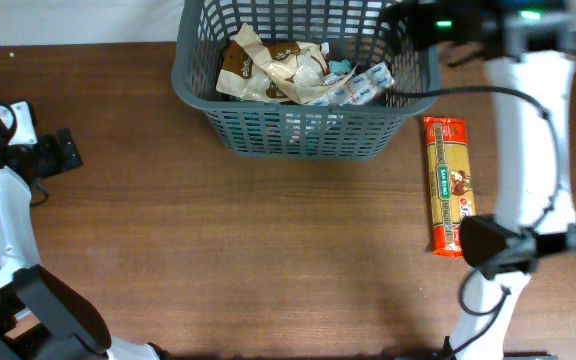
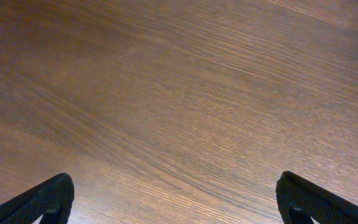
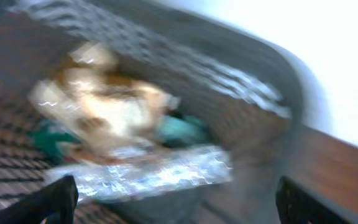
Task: Pack container
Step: 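Lift the second Pantree bag and release it into the basket, then move the right gripper to the spaghetti pack and grasp its top end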
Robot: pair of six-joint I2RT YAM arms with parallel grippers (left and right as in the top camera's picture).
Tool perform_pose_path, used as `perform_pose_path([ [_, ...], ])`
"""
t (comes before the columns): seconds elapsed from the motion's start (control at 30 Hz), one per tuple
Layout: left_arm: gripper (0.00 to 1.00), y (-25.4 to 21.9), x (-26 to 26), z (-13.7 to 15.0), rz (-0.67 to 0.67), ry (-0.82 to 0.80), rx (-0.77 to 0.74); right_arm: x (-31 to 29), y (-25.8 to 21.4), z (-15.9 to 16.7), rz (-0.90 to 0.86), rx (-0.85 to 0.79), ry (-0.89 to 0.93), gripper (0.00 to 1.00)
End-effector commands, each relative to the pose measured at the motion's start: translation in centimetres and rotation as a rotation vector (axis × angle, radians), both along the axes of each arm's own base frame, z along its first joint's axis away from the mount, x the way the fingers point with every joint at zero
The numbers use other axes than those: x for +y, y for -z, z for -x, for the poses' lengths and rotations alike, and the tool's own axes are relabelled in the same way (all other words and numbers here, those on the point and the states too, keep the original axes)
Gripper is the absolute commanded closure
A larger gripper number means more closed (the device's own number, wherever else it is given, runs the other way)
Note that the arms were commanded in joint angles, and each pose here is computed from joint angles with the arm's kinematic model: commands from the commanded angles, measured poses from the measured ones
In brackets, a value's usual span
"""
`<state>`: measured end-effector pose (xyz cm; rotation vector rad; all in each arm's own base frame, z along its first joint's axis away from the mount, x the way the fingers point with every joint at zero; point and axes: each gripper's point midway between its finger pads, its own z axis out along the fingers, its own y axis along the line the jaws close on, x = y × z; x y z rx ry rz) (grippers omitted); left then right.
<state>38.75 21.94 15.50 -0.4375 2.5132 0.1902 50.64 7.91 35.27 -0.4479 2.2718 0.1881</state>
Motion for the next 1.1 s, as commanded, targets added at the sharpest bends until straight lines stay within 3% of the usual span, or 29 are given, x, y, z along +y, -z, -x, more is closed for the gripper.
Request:
perform_pose_path([
  [0.0, 0.01, -0.2, 0.9, 0.6, -0.004, -0.012, -0.008, -11.1, 0.1, 0.9, 0.106, 0.042, 0.373, 0.01],
  [0.2, 0.01, -0.2, 2.0, 1.2, -0.002, -0.040, -0.013, -23.2, 2.9, 5.4, 0.015, 0.203, 0.670, 0.01],
  [0.43, 0.01, -0.2, 2.0, 1.4, 0.000, -0.042, -0.008, -28.3, 10.8, 11.7, -0.154, 0.543, 0.785, 0.01],
  [0.57, 0.01, -0.2, 2.0, 1.4, 0.000, -0.042, -0.008, -27.1, 16.8, 16.1, -0.188, 0.833, 0.756, 0.01],
  [0.73, 0.01, -0.2, 2.0, 1.4, -0.001, -0.042, -0.009, -23.3, 21.1, 20.2, -0.213, 1.051, 0.612, 0.00],
  [0.9, 0.01, -0.2, 2.1, 1.3, -0.001, -0.042, -0.010, -18.0, 23.8, 22.3, -0.278, 1.198, 0.442, 0.10],
  [1.07, 0.01, -0.4, 2.2, 1.1, -0.009, -0.042, -0.022, -13.6, 25.0, 22.1, -0.188, 1.238, 0.278, 0.09],
])
